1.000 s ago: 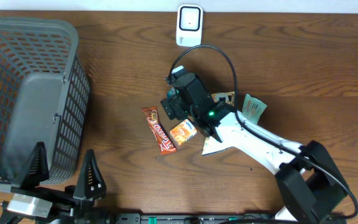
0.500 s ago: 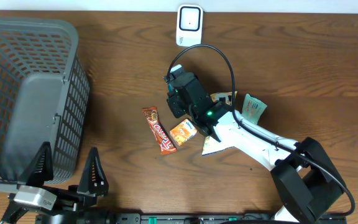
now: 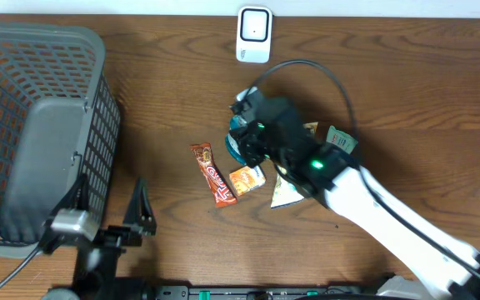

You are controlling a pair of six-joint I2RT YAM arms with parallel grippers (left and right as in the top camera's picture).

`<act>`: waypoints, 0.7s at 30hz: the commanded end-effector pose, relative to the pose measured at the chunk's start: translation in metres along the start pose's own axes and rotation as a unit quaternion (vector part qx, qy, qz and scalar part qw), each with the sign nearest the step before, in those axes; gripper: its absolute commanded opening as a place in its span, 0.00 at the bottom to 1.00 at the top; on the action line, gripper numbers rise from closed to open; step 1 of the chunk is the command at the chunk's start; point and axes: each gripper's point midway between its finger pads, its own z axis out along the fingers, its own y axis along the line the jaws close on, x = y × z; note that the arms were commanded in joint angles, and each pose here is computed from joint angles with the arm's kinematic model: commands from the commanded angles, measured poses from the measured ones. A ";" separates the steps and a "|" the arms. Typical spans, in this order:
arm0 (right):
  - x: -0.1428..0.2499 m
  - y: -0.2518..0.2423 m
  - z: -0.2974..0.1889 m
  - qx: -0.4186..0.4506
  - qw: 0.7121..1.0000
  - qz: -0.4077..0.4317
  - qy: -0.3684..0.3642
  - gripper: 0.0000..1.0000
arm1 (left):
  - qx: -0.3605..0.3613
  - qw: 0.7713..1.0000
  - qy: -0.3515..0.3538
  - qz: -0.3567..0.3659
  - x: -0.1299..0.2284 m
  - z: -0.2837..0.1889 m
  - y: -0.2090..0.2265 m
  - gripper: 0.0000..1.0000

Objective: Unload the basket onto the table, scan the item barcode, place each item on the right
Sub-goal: 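Grasp the blue bottle with the right gripper and lift it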

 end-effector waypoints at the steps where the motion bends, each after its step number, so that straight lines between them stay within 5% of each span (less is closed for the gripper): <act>1: -0.027 0.021 -0.055 -0.072 0.996 0.039 -0.040 0.01 | 0.002 1.000 0.016 0.008 0.025 0.011 0.006 0.98; 11: -0.011 0.060 -0.116 -0.261 0.960 0.097 0.011 0.01 | 0.014 0.998 0.054 -0.031 0.077 0.027 0.013 0.98; 21: -0.007 0.055 -0.117 -0.261 0.959 0.109 0.022 0.03 | 0.080 0.990 0.114 0.003 0.137 0.031 0.002 0.98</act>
